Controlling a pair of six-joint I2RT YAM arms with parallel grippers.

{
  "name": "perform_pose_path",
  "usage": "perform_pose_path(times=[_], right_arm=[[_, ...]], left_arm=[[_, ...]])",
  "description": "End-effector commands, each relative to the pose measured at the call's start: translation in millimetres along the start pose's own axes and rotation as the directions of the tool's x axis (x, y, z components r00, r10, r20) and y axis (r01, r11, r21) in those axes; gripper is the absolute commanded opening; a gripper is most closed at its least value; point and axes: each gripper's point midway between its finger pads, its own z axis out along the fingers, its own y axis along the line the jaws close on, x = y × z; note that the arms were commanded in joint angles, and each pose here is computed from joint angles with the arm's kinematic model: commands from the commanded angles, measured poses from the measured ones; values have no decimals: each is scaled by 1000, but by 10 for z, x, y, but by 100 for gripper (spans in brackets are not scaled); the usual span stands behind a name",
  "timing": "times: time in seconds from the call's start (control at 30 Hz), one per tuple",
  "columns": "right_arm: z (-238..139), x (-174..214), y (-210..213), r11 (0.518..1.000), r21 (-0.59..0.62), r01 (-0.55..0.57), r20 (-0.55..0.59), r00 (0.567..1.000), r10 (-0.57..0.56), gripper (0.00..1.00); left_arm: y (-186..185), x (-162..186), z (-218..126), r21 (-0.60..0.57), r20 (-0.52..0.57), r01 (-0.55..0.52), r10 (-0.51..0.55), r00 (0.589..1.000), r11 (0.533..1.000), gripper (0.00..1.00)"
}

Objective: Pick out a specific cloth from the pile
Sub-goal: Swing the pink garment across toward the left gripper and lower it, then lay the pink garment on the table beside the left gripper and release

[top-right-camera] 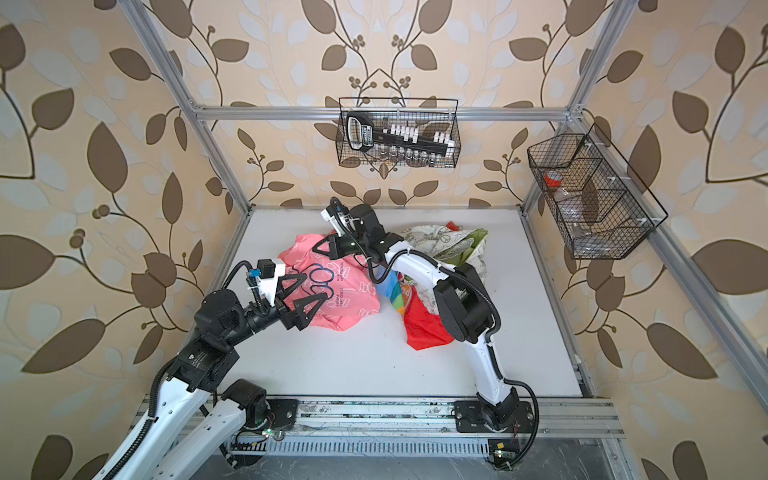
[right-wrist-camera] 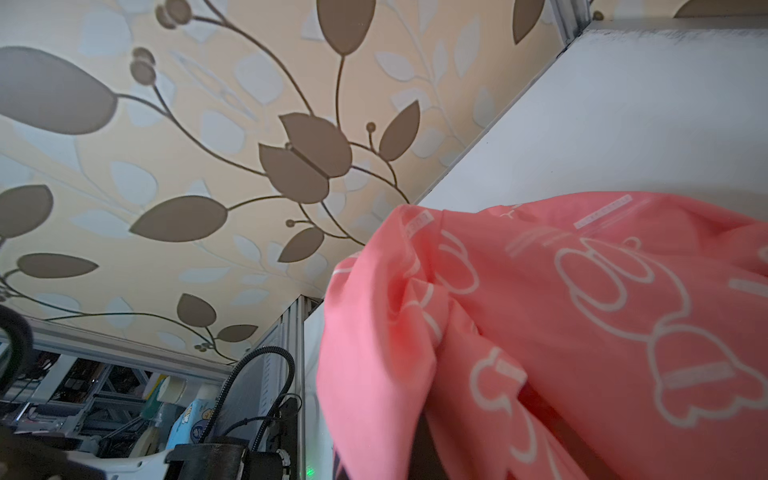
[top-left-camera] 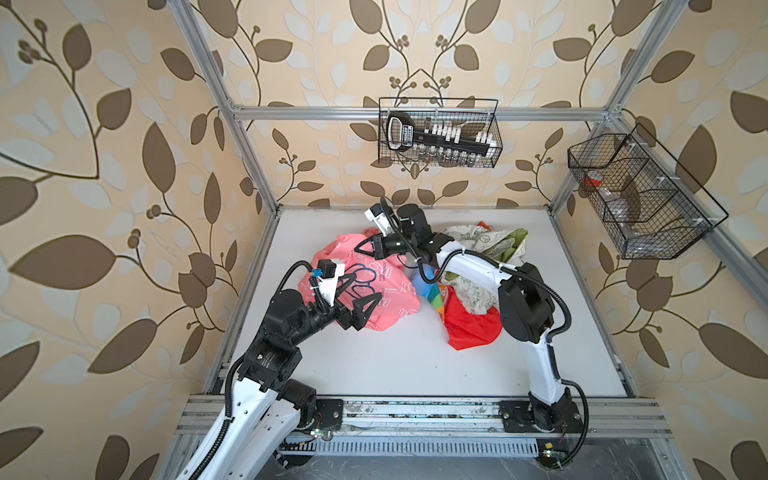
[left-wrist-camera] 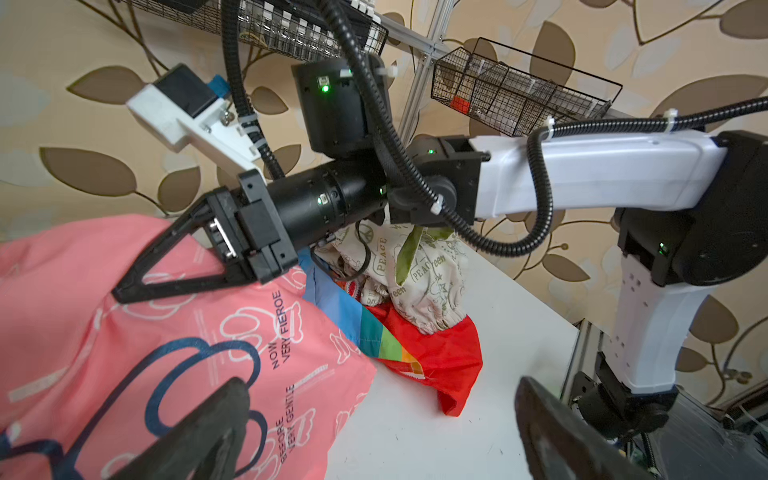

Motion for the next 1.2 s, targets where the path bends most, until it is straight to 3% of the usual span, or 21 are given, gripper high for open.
perform_pose_path(times=[0.0, 0.17, 0.37, 0.6, 0.8, 1.17], right_arm=[[372, 344, 26, 998, -55, 6, -57, 998, -9, 0], [743, 862, -136, 998, -46, -52, -150, 988, 44, 0], [936, 1297, -463, 992, 24, -127, -198, 972, 130, 0], [1191, 1529, -781, 974, 102, -203, -195, 956, 219, 0], [1512, 1428, -877, 950, 92, -298, -103, 946, 307, 0], [1744, 841, -1063, 910, 65, -409, 170, 903, 394, 0]], left_arm=[[3, -22, -13, -14, 15, -23, 24, 1000, 1000, 99], [42, -10, -8, -33, 13, -21, 22, 1000, 999, 99], [50, -13, -10, -38, 17, -22, 23, 1000, 999, 99], [77, 1, -1, -49, 18, -23, 23, 1000, 999, 99], [97, -27, -31, -71, 31, -21, 23, 999, 997, 99], [250, -82, -124, -178, 72, -12, 25, 997, 984, 99]])
